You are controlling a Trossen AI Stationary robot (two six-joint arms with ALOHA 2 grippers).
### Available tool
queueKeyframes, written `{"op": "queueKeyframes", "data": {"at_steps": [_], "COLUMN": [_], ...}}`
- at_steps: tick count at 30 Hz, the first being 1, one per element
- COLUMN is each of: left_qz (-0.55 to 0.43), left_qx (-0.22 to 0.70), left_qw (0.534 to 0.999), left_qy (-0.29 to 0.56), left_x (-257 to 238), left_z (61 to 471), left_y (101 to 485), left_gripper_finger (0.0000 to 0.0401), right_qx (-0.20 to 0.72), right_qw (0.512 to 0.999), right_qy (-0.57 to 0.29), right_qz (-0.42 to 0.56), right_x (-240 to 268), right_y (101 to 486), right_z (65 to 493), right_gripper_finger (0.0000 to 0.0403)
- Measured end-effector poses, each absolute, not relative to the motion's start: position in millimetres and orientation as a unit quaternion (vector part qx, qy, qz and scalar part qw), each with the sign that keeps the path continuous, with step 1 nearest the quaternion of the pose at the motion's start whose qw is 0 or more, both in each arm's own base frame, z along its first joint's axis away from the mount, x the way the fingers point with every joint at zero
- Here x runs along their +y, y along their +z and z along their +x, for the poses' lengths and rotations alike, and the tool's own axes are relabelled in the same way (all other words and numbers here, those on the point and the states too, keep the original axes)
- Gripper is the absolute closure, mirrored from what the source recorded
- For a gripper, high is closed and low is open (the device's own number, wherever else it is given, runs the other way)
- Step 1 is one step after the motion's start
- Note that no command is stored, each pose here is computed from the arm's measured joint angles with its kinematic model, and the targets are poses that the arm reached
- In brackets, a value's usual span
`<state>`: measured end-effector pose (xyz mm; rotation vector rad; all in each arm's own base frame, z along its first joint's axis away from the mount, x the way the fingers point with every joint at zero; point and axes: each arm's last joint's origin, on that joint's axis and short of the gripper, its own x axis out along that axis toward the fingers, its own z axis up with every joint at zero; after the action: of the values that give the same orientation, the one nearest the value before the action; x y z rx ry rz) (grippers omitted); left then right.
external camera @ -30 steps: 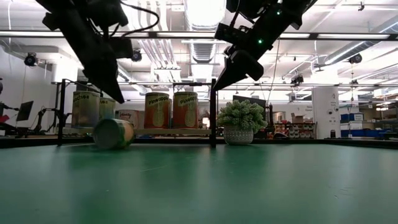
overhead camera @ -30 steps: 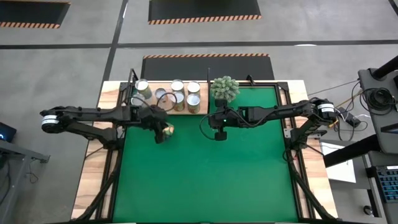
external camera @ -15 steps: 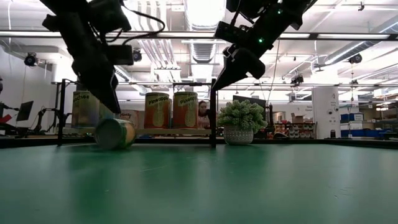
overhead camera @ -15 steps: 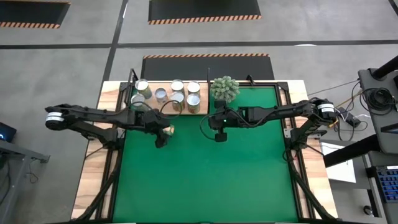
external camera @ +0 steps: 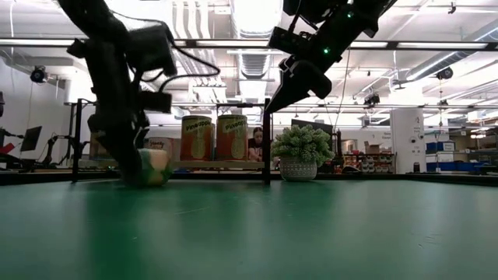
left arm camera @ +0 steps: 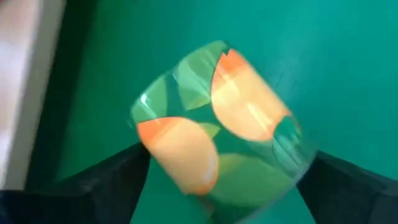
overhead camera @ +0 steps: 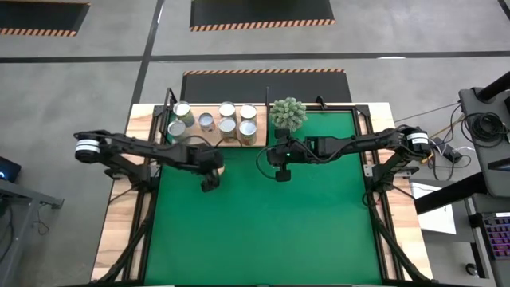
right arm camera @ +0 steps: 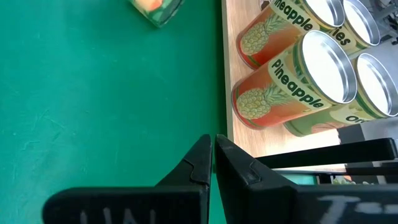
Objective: Pick and place cans onto a shelf
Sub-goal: Put the canned sliced peaches on the shelf
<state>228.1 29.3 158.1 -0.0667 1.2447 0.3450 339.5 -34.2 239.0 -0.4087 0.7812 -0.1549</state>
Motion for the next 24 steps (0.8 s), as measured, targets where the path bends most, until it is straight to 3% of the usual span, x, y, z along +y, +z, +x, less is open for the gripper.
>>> {"op": "queueKeyframes", "data": {"at_steps": [10, 21, 24], "left_qz": [-0.034, -0.085, -0.102], "left_qx": [0.609, 0.541, 0.521], "left_qw": [0.777, 0.82, 0.829], "left_qy": [0.152, 0.169, 0.173], "left_x": [29, 29, 28], "left_z": [233, 235, 233], "left_y": [141, 162, 170], "left_gripper_finger": [0.0198, 0.0376, 0.0395], "right_qx": [0.377, 0.378, 0.378], "right_qw": [0.902, 0.902, 0.902], "right_qy": [-0.076, -0.076, -0.076], "right_qz": [-0.194, -0.194, -0.194], "right_x": [-34, -34, -34], "right_y": [239, 239, 239], "right_z": [340, 339, 339], "right_gripper_finger": [0.0394, 0.0394, 0.0394]}}
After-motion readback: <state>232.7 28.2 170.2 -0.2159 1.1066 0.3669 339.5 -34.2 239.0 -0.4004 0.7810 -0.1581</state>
